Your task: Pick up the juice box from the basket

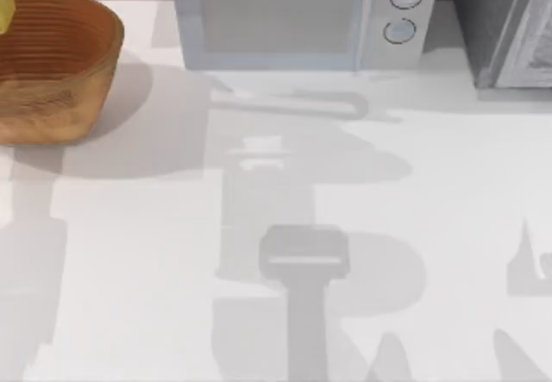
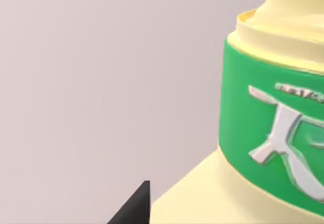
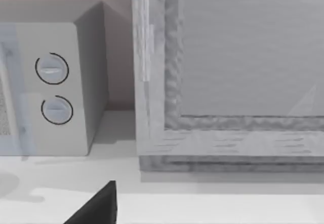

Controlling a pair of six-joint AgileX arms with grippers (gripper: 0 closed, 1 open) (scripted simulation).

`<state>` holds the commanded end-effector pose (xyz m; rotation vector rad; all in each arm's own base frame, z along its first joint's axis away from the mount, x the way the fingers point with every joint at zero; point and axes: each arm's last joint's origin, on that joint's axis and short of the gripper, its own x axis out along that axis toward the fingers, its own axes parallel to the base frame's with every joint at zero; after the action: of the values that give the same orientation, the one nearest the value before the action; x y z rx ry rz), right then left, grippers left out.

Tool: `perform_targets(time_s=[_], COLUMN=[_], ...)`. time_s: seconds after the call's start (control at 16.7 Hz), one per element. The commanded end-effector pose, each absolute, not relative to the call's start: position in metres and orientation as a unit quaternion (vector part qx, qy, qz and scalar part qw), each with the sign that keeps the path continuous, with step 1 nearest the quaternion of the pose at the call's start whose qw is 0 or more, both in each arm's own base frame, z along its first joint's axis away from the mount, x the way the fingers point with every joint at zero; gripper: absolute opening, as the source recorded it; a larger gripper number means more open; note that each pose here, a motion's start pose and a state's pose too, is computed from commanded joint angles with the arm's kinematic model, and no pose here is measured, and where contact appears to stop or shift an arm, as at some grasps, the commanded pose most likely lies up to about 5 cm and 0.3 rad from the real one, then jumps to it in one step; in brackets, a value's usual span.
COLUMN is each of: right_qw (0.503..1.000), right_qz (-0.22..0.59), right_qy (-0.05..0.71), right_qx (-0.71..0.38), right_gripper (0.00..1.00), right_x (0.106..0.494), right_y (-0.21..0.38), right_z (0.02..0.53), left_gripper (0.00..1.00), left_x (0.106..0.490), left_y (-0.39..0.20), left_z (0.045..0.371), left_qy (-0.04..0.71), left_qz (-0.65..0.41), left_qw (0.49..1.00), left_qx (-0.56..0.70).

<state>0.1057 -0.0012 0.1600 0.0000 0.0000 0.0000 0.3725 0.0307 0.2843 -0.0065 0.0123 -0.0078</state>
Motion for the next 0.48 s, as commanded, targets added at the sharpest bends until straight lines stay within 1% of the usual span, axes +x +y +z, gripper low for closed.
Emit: perform_targets(time_s=[0.12, 0.24, 0.36, 0.48], right_qw=[1.0, 1.0, 1.0, 1.0], right_qz=[0.0, 0.0, 0.0, 0.0], right_qy=[0.0, 0.0, 0.0, 0.0], right_qx=[0.0, 0.0, 0.0, 0.0], right_gripper=[1.0, 1.0, 1.0, 1.0], right_x=[0.106, 0.106, 0.106, 0.106], right_y=[-0.001, -0.001, -0.001, -0.001], right_z=[0.16, 0.16, 0.16, 0.16], left_gripper=[0.0, 0.0, 0.0, 0.0], left_x=[0.35, 0.319, 0.279, 0.235], left_y=[0.027, 0.022, 0.017, 0.011], left_z=[0.29, 0.3, 0.308, 0.307], left_qy=[0.009, 0.003, -0.008, -0.018], left_qz=[-0.004, -0.004, -0.005, -0.005], left_qw=[1.0, 1.0, 1.0, 1.0], left_qx=[-0.006, -0.006, -0.006, -0.004])
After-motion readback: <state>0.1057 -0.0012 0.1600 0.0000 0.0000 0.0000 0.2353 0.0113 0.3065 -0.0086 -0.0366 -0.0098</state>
